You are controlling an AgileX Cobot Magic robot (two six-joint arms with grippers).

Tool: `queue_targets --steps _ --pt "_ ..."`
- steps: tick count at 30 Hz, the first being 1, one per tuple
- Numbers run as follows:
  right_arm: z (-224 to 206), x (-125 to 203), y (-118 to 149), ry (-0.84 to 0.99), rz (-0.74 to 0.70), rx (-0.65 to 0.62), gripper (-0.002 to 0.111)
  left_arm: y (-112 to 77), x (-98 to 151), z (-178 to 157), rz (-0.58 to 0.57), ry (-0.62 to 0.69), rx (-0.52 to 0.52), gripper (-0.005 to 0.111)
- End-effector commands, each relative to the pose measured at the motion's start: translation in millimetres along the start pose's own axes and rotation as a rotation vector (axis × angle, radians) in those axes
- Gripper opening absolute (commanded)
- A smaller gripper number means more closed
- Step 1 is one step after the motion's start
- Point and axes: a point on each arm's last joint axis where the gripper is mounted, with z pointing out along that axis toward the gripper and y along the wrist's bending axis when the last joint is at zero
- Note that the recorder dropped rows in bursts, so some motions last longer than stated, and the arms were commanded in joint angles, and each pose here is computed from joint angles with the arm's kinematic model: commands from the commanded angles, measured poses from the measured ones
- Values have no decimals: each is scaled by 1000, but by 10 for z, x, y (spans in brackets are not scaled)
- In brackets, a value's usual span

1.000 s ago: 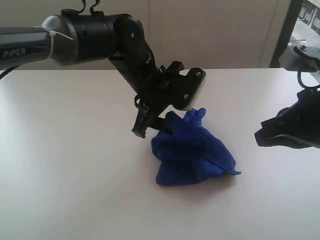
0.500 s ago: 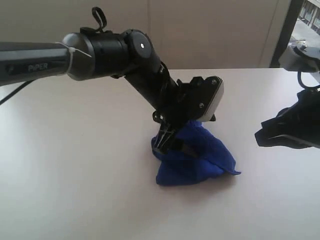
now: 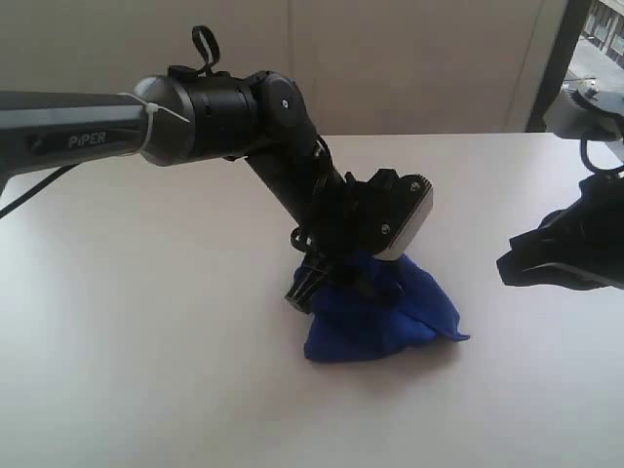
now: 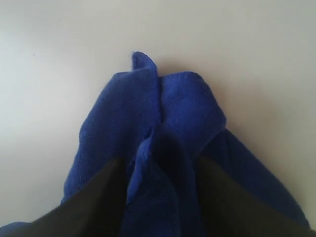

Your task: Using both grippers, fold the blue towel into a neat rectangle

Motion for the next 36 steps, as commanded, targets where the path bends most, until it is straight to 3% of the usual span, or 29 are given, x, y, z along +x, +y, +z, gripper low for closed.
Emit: queue_targets --steps 1,5,8,12,14,19,24,32,36 --pt "-13 -19 8 -3 -16 1 0 -24 0 -10 48 25 34 52" --pt "-13 -19 8 -3 -16 1 0 23 19 -2 48 43 -18 62" --pt "-13 -19 8 -3 -16 1 0 57 41 34 47 57 -56 63" --pt "-13 -19 8 -3 -16 1 0 22 81 211 41 57 -32 63" --pt "-13 -19 8 -3 -16 1 0 27 76 201 42 58 -36 53" --pt "-11 -21 11 -5 -93 2 0 57 11 47 65 66 -57 1" --pt "91 -75 46 -26 -224 -18 2 93 -102 -313 86 125 -94 0" --pt "386 -165 34 -34 -408 -11 35 24 -85 -796 -8 327 -73 0" --pt "547 -184 31 -22 -518 -15 45 -11 -17 -994 -68 418 -76 0"
